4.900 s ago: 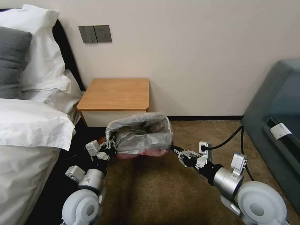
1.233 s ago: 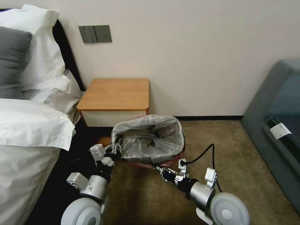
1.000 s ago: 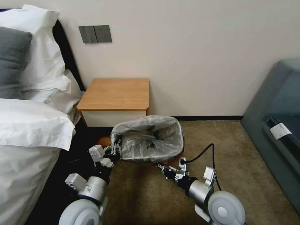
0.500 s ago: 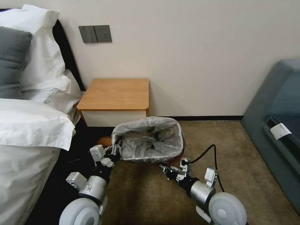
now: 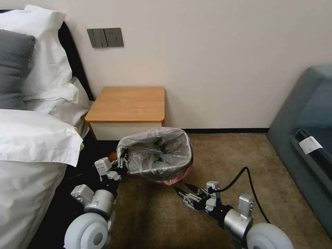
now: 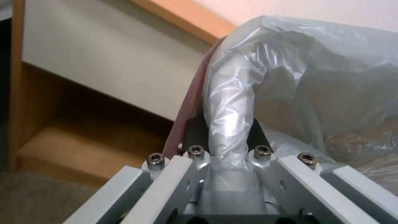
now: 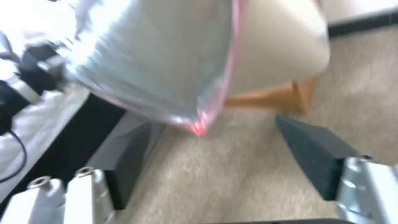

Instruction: Pick up the garbage bag from the table and place it over the trash can.

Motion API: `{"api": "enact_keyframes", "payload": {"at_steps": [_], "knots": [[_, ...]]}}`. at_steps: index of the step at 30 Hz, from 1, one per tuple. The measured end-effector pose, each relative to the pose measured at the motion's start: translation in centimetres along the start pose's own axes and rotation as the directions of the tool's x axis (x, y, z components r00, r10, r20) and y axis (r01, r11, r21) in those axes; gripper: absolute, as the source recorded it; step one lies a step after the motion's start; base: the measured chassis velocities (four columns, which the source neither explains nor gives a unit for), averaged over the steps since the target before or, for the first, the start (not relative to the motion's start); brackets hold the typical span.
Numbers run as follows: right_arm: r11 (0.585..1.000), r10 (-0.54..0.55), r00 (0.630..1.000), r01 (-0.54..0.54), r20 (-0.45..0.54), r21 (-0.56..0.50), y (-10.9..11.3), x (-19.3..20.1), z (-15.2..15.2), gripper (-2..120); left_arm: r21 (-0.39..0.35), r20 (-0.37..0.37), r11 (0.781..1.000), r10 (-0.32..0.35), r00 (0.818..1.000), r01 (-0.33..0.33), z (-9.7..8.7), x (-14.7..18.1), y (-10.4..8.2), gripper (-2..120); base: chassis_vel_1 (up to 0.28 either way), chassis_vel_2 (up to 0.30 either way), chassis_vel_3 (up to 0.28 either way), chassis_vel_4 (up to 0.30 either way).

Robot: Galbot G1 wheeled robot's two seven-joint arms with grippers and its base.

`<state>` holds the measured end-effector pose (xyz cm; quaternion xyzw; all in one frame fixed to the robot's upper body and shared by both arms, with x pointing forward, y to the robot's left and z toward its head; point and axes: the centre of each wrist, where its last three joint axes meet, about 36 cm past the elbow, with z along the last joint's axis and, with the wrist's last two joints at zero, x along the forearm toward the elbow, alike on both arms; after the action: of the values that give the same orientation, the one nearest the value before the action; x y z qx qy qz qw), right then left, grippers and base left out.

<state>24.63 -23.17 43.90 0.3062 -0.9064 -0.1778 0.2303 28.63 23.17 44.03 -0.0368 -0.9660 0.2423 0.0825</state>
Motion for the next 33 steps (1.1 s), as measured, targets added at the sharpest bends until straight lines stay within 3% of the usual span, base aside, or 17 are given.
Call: {"api": "enact_keyframes", "payload": {"at_steps": [5,11,14,16,18,20,22,23,24,26,33], "knots": [[0.994,-0.006,0.995,-0.005,0.099,0.108,1.1,2.6,-2.3,99,-0.021,-0.008,1.0,-0.013,1.0,0.013,0.1,0.1,0.1,5,0.0,0.0,0.0,0.0],[0.961,-0.023,0.981,-0.031,0.192,0.274,1.0,3.9,-6.3,98,-0.048,-0.021,0.999,-0.013,1.0,0.012,0.5,0.2,-0.1,5,0.0,0.0,0.0,0.0],[0.94,-0.053,0.978,-0.019,0.202,0.341,1.0,3.8,-7.8,92,-0.058,-0.026,0.998,-0.009,1.0,0.008,0.7,0.3,-0.2,5,0.0,0.0,0.0,0.0],[0.892,-0.138,0.978,0.053,0.157,0.45,1.2,3.4,-9.8,80,-0.085,-0.035,0.996,-0.006,0.999,0.003,0.8,0.4,-0.2,5,0.0,0.0,0.0,0.0],[0.892,-0.138,0.978,0.053,0.157,0.45,1.2,3.4,-9.8,80,-0.085,-0.035,0.996,-0.006,0.999,0.003,0.8,0.4,-0.2,5,0.0,0.0,0.0,0.0],[0.791,-0.228,0.97,0.135,0.082,0.597,1.0,2.1,-12.2,65,-0.141,-0.046,0.99,0.001,0.999,-0.008,1.2,0.8,-0.1,5,0.0,0.0,0.0,0.0],[0.735,-0.261,0.965,0.174,0.037,0.655,0.9,1.3,-13.6,58,-0.16,-0.052,0.987,0.012,0.999,-0.02,1.4,1.1,-0.2,5,0.0,0.0,0.0,0.0],[0.735,-0.261,0.965,0.174,0.037,0.655,0.9,1.3,-13.6,58,-0.16,-0.052,0.987,0.012,0.999,-0.02,1.4,1.1,-0.2,5,0.0,0.0,0.0,0.0],[0.694,-0.288,0.958,0.213,-0.006,0.688,1.0,0.5,-14.5,51,-0.167,-0.053,0.986,0.018,0.998,-0.026,1.4,1.2,-0.3,5,0.0,0.0,0.0,0.0],[0.65,-0.323,0.944,0.274,-0.069,0.709,1.5,-0.6,-15.0,43,-0.174,-0.055,0.984,0.027,0.998,-0.036,1.5,1.3,-0.6,5,0.0,0.0,0.0,0.0],[0.585,-0.37,0.913,0.375,-0.175,0.719,2.5,-3.2,-15.0,19,-0.196,-0.053,0.979,0.047,0.998,-0.056,1.7,1.4,-1.0,5,0.0,0.0,0.0,0.0]]}}
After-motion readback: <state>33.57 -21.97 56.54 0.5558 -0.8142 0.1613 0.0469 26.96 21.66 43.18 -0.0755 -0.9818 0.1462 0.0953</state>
